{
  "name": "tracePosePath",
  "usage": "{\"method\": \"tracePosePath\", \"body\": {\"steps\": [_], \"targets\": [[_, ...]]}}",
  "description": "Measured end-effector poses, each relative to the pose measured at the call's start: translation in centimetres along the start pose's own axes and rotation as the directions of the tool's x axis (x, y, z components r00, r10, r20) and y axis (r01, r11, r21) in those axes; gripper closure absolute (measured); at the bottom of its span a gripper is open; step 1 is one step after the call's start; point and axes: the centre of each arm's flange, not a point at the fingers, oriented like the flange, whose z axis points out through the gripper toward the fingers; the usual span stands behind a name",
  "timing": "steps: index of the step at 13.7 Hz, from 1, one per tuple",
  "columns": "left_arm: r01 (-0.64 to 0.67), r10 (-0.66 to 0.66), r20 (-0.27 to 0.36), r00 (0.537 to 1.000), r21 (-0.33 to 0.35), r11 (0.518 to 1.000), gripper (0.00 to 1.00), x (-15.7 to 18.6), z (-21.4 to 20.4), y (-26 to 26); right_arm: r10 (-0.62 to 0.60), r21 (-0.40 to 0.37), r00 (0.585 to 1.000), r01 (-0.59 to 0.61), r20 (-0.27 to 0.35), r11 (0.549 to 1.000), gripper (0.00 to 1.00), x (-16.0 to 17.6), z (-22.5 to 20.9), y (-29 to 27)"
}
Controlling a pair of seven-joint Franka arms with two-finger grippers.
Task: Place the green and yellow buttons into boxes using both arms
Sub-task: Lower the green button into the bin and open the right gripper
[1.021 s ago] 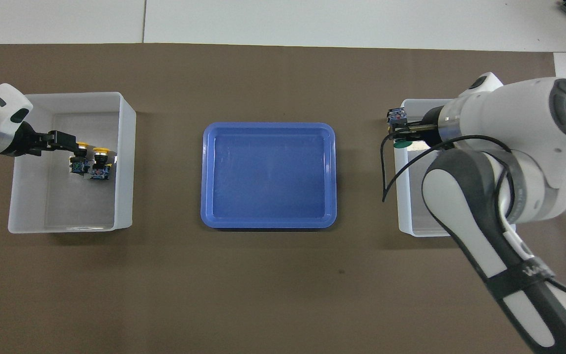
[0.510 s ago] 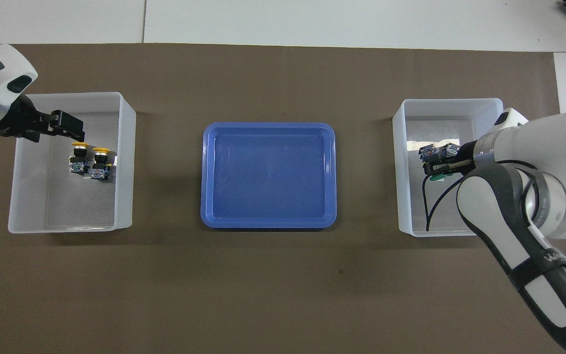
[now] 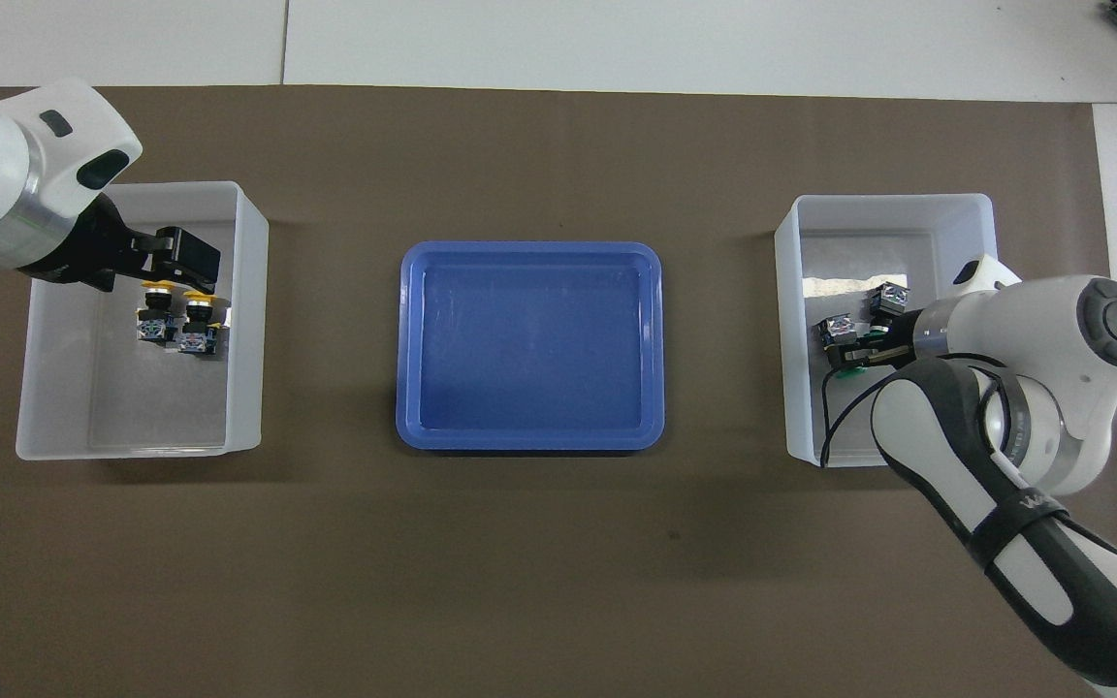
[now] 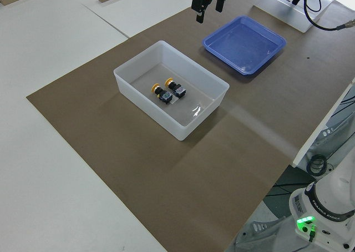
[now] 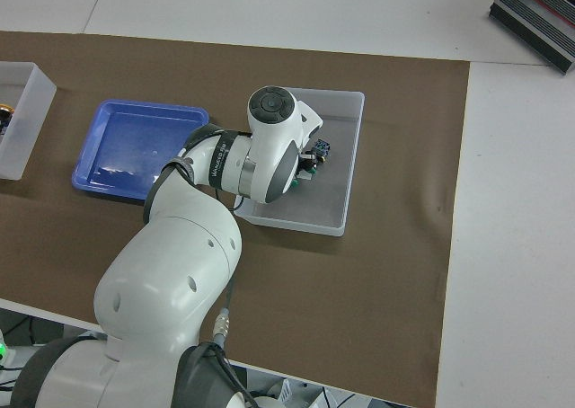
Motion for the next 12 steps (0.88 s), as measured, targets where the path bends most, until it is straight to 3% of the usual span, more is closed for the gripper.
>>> {"method": "tracePosePath", "body": {"steps": [3,4,9,12], "targets": [[-0.005,0.004,0.012,1.0,0.015,1.0,0.0,-1.9,-1.8,0.9,0.026,-0.006,0.999,-0.026,-0.042,1.0,0.06,1.2,-1.6,0.1],[-0.003,0.003,0.016,1.0,0.019,1.0,0.0,-2.2,-1.8,1.0,0.044,-0.008,0.997,-0.044,-0.056,0.999,0.0,1.9,-2.6,0.1],[0.0,-0.001,0.036,0.999,0.026,1.0,0.0,-2.7,-0.5,1.1,0.148,-0.113,0.989,-0.15,-0.027,0.982,0.0,4.4,-9.0,-1.7],[0.002,-0.003,0.033,0.999,0.026,1.0,0.0,-2.7,-0.5,1.1,0.16,-0.119,0.987,-0.16,-0.008,0.98,0.0,4.9,-13.1,-4.1]]}}
